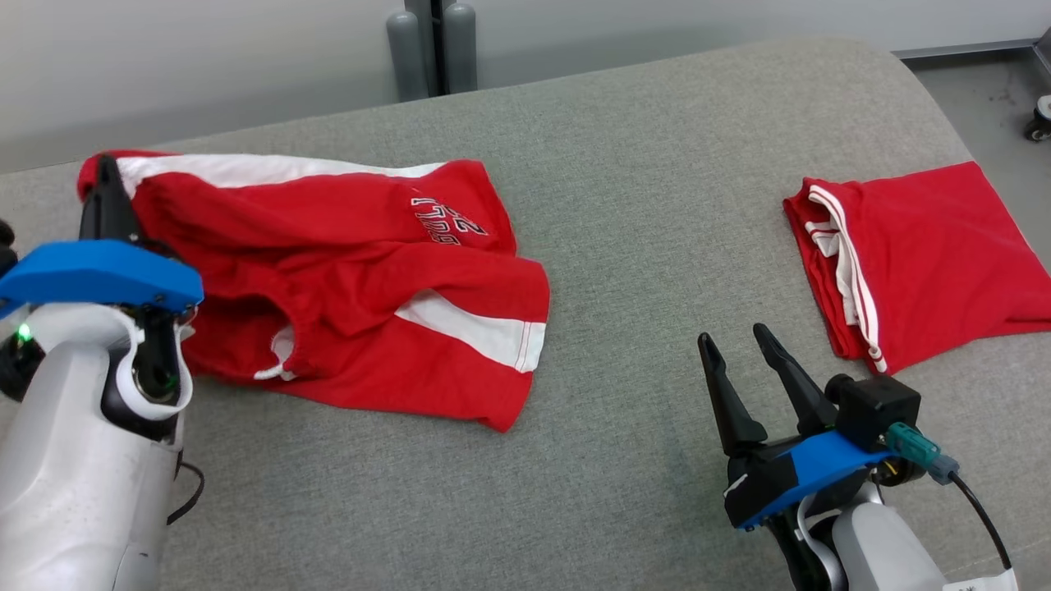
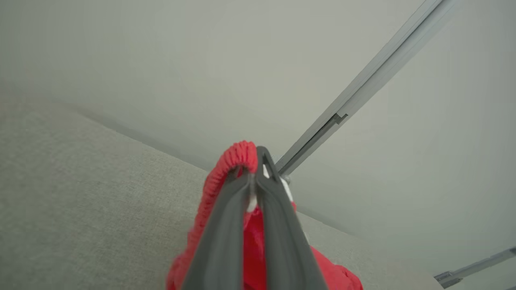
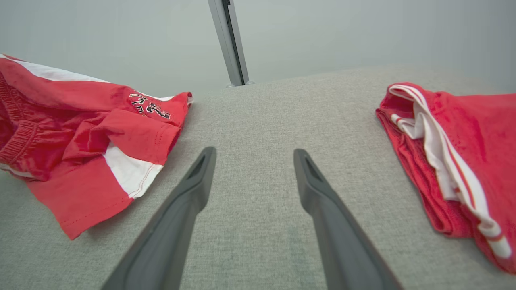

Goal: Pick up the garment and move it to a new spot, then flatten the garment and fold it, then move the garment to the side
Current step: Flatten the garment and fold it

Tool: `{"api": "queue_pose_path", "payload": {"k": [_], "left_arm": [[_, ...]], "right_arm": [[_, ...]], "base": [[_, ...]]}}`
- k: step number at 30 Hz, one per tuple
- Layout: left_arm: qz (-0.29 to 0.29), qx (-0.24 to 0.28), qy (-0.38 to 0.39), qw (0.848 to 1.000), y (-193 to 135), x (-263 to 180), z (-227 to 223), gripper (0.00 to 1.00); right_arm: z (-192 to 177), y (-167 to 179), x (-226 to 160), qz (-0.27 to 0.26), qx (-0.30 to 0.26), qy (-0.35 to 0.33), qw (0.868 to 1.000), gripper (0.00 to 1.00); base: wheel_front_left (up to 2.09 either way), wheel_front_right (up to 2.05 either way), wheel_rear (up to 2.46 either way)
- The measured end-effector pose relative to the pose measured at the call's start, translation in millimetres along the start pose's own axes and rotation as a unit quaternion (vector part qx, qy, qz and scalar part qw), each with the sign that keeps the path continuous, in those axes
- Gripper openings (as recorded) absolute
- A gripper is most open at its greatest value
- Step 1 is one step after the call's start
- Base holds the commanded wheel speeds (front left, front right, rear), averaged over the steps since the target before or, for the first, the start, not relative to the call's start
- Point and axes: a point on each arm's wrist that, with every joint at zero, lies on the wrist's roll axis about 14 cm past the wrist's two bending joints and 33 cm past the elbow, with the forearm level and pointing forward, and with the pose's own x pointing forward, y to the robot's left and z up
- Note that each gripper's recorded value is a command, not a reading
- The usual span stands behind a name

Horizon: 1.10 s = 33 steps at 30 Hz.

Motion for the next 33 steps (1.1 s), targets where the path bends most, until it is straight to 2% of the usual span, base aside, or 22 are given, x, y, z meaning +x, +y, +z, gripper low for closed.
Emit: {"api": "queue_pose_path", "payload": {"k": [1, 2, 3, 11, 15, 18, 23, 27, 31, 33], "left_arm": [[0.014, 0.003, -0.002, 1.000, 10.9, -0.5, -1.4, 0.00], [0.028, 0.006, 0.003, 1.000, 21.6, -2.0, -6.2, 0.20], [0.035, 0.009, 0.008, 0.999, 27.8, -3.7, -11.3, 1.00], [0.049, -0.003, 0.019, 0.999, 48.0, -25.1, -31.1, 1.00], [0.020, 0.005, 0.013, 1.000, 41.0, -43.3, -30.2, 1.00], [-0.008, 0.032, 0.006, 0.999, 32.9, -60.4, -26.9, 1.00], [-0.040, 0.108, -0.025, 0.993, 20.9, -89.1, -8.9, 1.00], [-0.044, 0.161, -0.039, 0.985, 19.8, -115.3, -5.9, 1.00], [-0.029, 0.182, -0.041, 0.982, 27.3, -140.7, -9.1, 1.00], [-0.019, 0.173, -0.044, 0.984, 30.1, -150.0, -9.7, 1.00]], "right_arm": [[-0.8, 0.6, 1.0, 0.001, 0.000, 0.001, 1.000, 1.00], [-0.7, 1.2, 2.1, 0.002, -0.001, 0.001, 1.000, 1.00], [0.5, 1.6, 3.8, 0.003, -0.001, 0.000, 1.000, 1.00], [5.6, 8.1, 7.7, 0.014, -0.008, -0.005, 1.000, 1.00], [12.1, 11.2, 5.9, 0.018, -0.012, -0.012, 1.000, 1.00], [16.1, 13.9, 2.6, 0.021, -0.015, -0.016, 1.000, 1.00], [19.3, 25.4, -0.5, 0.037, -0.019, -0.016, 0.999, 1.00], [19.6, 34.5, -2.5, 0.049, -0.020, -0.014, 0.998, 1.00], [14.7, 41.1, -4.5, 0.058, -0.019, -0.004, 0.998, 1.00], [10.8, 45.2, -3.9, 0.064, -0.013, 0.005, 0.998, 1.00]], "base": [[0.00, 0.00, 0.00], [0.00, 0.00, 0.00], [0.00, 0.00, 0.00], [0.00, 0.00, 0.00], [0.00, 0.00, 0.00], [0.00, 0.00, 0.00], [0.00, 0.00, 0.00], [0.00, 0.00, 0.00], [0.00, 0.00, 0.00], [0.00, 0.00, 0.00]]}}
